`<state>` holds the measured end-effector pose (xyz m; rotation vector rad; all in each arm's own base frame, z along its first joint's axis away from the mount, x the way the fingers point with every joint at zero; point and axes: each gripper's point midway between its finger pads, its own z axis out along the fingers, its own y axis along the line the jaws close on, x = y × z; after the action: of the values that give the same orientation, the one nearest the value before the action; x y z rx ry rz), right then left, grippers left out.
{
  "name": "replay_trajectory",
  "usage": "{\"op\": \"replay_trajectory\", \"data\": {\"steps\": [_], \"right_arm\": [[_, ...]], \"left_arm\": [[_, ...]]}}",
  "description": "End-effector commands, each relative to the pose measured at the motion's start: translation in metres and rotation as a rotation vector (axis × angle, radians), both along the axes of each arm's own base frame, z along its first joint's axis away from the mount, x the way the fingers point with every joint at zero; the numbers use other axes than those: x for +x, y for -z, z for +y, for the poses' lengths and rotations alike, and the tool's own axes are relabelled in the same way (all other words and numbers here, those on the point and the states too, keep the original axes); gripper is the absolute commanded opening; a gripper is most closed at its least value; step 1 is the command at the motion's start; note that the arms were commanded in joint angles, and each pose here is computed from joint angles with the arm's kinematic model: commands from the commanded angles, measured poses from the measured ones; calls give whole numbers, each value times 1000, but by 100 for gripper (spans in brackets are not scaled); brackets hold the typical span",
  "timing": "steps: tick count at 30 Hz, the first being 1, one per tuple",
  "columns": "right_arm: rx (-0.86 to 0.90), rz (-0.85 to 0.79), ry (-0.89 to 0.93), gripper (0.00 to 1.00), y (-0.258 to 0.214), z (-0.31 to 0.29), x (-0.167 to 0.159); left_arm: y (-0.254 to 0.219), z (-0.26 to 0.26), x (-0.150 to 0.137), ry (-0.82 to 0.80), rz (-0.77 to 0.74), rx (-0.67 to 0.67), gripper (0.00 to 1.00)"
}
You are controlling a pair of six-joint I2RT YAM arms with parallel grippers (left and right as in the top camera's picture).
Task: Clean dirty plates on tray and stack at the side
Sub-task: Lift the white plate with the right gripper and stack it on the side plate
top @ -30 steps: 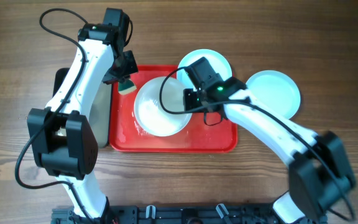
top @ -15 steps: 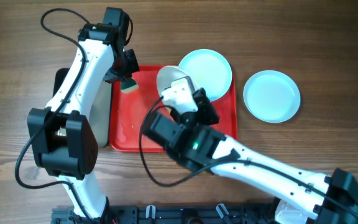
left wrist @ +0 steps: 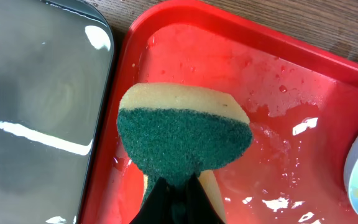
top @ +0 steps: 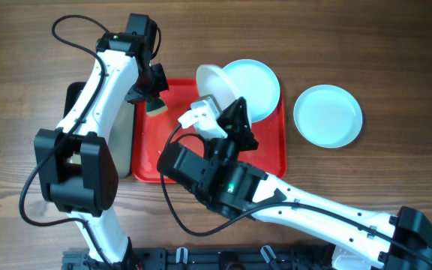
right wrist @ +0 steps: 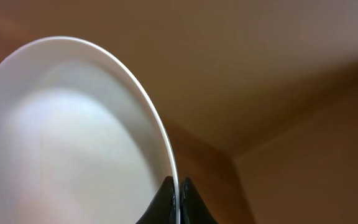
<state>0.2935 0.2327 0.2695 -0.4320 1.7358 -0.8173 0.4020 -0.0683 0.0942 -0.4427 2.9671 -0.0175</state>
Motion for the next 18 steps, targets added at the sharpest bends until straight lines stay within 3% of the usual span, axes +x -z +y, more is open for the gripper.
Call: {"op": "replay_trajectory", "data": {"steps": [1, 5, 10, 15, 18], "right_arm": [[229, 240, -148, 4, 43, 27, -10], [552, 664, -116, 4, 110, 28, -24], [830, 897, -108, 4, 119, 2, 5], [1102, 861, 147, 4, 121, -109, 56], [1186, 775, 389, 4, 130, -198, 62]], "left_arm": [[2, -2, -1, 15, 4, -7, 4], [2, -2, -1, 15, 4, -7, 4], [2, -2, -2, 16, 7, -6, 4], [2, -2, -2, 15, 7, -6, 4], [2, -2, -1, 15, 6, -7, 4]]}}
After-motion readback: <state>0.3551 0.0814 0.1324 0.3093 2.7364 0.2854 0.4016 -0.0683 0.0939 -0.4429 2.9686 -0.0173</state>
